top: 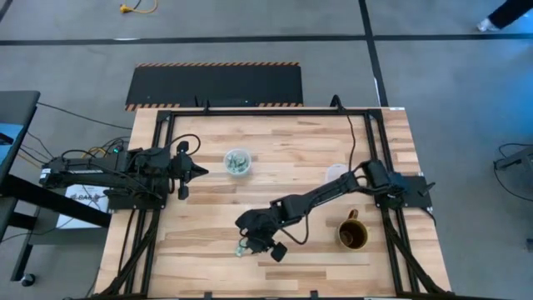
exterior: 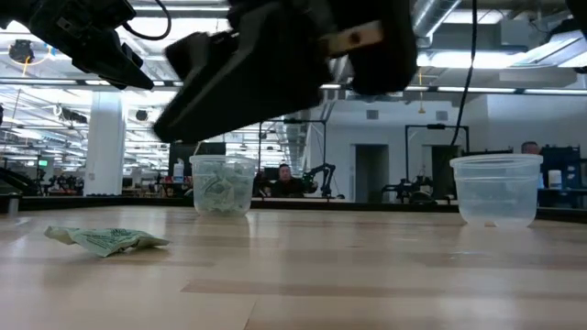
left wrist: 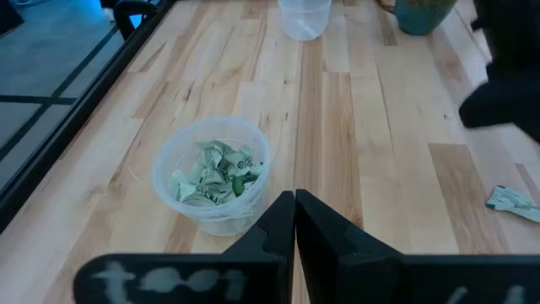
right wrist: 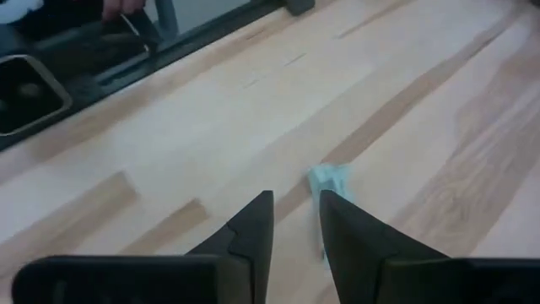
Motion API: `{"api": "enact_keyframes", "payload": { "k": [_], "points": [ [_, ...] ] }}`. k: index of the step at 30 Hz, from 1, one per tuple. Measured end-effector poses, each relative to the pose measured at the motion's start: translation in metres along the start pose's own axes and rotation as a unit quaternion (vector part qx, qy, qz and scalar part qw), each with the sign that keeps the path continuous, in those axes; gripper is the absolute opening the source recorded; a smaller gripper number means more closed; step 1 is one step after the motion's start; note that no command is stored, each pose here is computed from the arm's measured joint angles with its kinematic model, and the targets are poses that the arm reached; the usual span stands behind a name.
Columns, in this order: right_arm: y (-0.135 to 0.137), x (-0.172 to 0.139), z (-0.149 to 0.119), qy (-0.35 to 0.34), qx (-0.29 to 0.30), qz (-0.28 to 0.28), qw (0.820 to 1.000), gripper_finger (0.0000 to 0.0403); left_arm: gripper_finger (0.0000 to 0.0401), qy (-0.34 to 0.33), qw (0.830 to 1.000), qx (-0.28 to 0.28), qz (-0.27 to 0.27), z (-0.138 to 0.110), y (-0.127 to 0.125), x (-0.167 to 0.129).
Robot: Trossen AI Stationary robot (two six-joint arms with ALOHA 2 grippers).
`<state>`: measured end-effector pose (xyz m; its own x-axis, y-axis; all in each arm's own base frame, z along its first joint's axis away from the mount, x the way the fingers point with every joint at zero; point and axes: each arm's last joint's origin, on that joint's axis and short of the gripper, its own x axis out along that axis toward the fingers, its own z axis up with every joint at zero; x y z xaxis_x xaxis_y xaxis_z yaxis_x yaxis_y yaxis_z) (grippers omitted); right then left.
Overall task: Pick and place Stevia / Truvia into bins
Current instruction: Put the white stevia packet into the left transparent container
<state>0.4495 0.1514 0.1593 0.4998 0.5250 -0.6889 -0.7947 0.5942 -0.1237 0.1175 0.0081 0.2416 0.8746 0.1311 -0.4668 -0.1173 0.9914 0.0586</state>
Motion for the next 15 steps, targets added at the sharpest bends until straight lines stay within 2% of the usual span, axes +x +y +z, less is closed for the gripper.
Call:
{"api": "enact_keyframes", "payload": {
  "k": [4, 15],
  "points": [
    [-0.007, 0.013, -0.004, 0.003, -0.003, 0.0, 1.0, 0.0117, 0.0, 0.0, 1.0, 0.0, 0.0, 0.0, 0.0, 0.0],
    [-0.016, 0.03, -0.002, 0.01, 0.005, -0.013, 1.0, 0.0224, 0.0, 0.0, 1.0, 0.0, 0.0, 0.0, 0.0, 0.0]
  ]
}}
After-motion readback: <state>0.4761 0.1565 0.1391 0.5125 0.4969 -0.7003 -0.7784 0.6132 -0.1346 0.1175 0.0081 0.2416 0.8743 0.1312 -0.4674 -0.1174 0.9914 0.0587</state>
